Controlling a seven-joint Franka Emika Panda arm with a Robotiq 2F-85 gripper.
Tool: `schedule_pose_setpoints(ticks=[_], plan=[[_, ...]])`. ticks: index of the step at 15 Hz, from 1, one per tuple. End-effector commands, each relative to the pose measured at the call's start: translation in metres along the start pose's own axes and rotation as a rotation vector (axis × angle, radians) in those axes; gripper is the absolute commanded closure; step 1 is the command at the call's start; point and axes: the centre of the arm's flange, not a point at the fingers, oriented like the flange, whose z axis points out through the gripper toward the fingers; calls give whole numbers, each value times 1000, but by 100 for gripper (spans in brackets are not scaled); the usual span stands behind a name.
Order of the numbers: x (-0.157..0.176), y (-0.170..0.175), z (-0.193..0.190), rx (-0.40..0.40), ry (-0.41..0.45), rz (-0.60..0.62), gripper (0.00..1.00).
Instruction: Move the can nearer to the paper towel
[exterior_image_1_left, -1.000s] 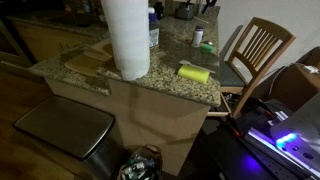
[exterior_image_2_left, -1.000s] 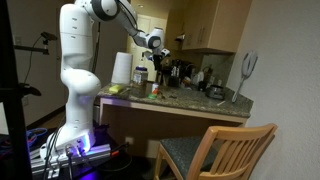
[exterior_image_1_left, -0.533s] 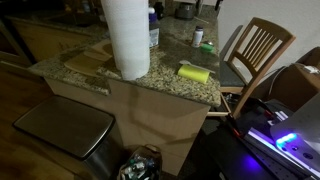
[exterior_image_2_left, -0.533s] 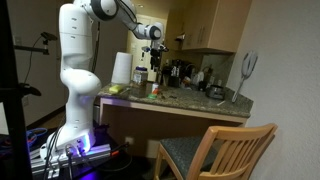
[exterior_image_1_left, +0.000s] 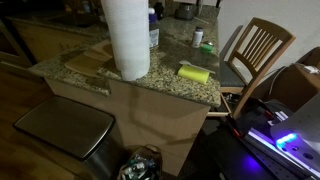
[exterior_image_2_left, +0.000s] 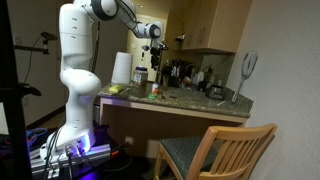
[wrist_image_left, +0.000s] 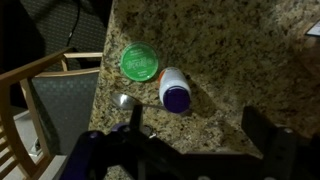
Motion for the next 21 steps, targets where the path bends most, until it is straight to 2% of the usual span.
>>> schedule_pose_setpoints(ticks=[1,2,4,5,6,9,10,11,15,16,18,21], plan=[[0,-5,3,81,45,71,0],[0,-6,2,90,44,93,0],[-3,-6,-1,65,-19,138,0],[-3,-8,2,111,-17,150,0],[1,-9,-2,79,5,122,0],[0,-11,-2,98,-11,136,0],[1,-12,0,133,53,156,0],[-27,14,-59,159,147,157,0],[-57,33,-125,219,335,194,0],[-61,38,-131,219,332,207,0],[-61,45,-118,219,312,231,0],[-45,46,-48,203,220,281,0]])
